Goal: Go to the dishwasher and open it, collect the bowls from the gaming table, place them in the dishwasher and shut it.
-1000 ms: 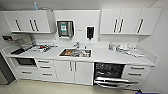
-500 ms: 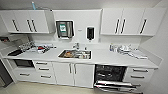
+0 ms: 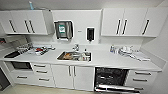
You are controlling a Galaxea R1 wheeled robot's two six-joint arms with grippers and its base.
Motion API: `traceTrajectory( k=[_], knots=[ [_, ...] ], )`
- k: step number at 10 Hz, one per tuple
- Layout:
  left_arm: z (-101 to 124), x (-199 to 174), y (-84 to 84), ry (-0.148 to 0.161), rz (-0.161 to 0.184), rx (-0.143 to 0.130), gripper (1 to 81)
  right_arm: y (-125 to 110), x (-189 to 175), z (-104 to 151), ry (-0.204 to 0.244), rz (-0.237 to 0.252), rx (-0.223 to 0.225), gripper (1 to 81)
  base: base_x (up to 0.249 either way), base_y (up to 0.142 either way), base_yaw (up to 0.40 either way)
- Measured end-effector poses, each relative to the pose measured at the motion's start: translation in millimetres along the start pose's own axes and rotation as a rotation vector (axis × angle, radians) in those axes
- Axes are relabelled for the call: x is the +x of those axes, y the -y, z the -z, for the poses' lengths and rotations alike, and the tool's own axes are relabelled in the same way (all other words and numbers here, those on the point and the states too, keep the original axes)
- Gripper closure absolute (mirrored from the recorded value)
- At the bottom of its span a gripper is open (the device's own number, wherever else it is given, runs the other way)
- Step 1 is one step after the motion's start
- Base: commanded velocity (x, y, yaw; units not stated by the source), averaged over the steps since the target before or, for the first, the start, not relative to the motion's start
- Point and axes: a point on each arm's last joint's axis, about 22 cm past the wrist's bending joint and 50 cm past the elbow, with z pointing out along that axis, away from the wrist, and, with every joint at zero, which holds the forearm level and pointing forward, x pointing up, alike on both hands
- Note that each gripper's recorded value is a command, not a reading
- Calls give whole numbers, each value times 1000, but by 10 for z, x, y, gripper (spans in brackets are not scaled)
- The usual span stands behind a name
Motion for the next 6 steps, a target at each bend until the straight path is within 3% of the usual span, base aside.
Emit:
traceTrajectory(
  k=[2,3,5,6],
  knots=[
    [26,-316,-26,43,8,-1,811,-23,-353,44,52,-8,-4,811,138,0,0],
    [30,-318,-13,47,8,1,811,-20,-330,40,54,-6,-4,811,140,0,0],
    [-4,-57,-23,3,0,-3,811,11,-50,-2,0,1,2,811,139,0,0],
    [1,-92,-18,10,1,-1,811,7,-124,6,14,-1,1,811,141,0,0]
  ],
)
